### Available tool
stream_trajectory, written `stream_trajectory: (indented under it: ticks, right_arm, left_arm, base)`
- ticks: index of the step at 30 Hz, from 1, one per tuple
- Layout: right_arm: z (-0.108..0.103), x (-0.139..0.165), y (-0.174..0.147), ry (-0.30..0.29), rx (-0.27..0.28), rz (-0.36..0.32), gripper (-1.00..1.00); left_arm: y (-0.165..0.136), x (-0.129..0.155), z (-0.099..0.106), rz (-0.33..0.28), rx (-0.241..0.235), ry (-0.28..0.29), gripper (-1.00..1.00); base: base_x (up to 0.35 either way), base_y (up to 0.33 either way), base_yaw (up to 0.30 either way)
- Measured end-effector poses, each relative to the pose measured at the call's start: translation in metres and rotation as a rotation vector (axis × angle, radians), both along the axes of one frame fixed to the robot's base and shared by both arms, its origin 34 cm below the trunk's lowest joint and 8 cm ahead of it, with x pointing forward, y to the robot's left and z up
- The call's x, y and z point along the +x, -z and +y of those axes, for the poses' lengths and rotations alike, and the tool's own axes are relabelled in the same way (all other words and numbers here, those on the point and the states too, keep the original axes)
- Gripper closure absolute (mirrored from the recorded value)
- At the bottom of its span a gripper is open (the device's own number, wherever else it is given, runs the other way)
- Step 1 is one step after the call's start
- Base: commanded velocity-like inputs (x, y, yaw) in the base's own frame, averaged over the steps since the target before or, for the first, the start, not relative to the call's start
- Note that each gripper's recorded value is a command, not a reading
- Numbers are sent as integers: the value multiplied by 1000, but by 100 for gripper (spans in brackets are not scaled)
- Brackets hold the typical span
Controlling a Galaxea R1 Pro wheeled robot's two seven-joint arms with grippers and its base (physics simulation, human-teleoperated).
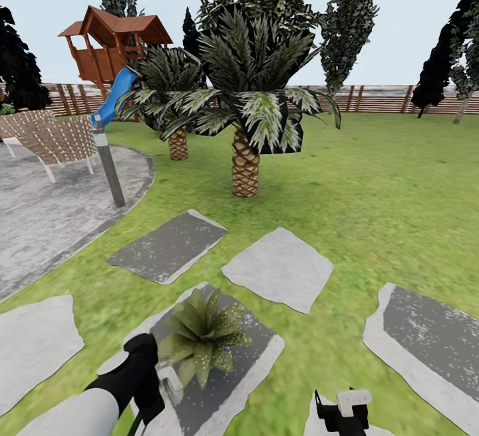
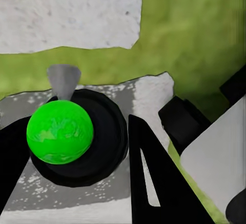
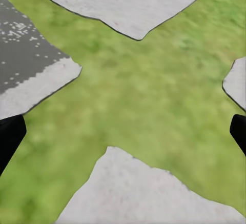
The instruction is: Pick up the pesticide atomizer in the garden and spray insectifuge to fully cover both potted plants in the garden.
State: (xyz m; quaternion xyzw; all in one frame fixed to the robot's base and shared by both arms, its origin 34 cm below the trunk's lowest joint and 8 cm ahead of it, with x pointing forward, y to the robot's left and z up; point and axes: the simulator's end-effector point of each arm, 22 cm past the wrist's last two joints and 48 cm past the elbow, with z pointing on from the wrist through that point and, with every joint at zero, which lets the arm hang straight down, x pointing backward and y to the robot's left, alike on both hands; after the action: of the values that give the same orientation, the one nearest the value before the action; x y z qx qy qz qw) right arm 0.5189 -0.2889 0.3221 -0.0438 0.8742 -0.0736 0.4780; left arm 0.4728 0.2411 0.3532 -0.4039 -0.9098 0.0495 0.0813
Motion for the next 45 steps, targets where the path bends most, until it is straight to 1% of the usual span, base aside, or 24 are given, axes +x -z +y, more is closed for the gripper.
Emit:
stream_trajectory:
  ticks: [4, 7, 9, 13, 19, 26, 32, 41, 44, 45]
  right_arm:
    - [0, 0, 0, 0, 0, 0, -100]
    - [0, 0, 0, 0, 0, -1, -100]
    - [0, 0, 0, 0, 0, 0, -100]
    - [0, 0, 0, 0, 0, 0, -100]
    - [2, 0, 2, -1, 2, -1, -100]
    - [2, -6, 19, 0, 3, 9, -100]
    - [2, -7, 21, 1, 2, 11, -100]
    - [-2, -7, 20, 2, -3, 11, -100]
    - [-2, -7, 20, 3, -3, 11, -100]
    - [-2, -7, 20, 3, -3, 11, -100]
  left_arm:
    - [-6, 10, -9, -19, -10, 0, 100]
    - [-30, 48, -16, -104, -23, -3, 100]
    - [-37, 58, -20, -128, -29, -9, 100]
    - [-34, 54, -17, -120, -46, -54, 100]
    - [-33, 56, -11, -130, -43, -68, 100]
    - [-19, 56, -13, -131, -44, -64, 100]
    - [-17, 54, -15, -127, -42, -58, 100]
    - [-13, 49, -16, -114, -38, -51, 100]
    - [-8, 41, -12, -100, -33, -50, 100]
    - [5, 20, -6, -63, -25, -52, 100]
  base:
    - [0, 0, 0]
    - [0, 0, 0]
    - [0, 0, 0]
    - [0, 0, 0]
    - [0, 0, 0]
    - [0, 0, 0]
    - [3, 3, 0]
    - [127, 98, 0]
    - [6, 4, 0]
    - [0, 0, 0]
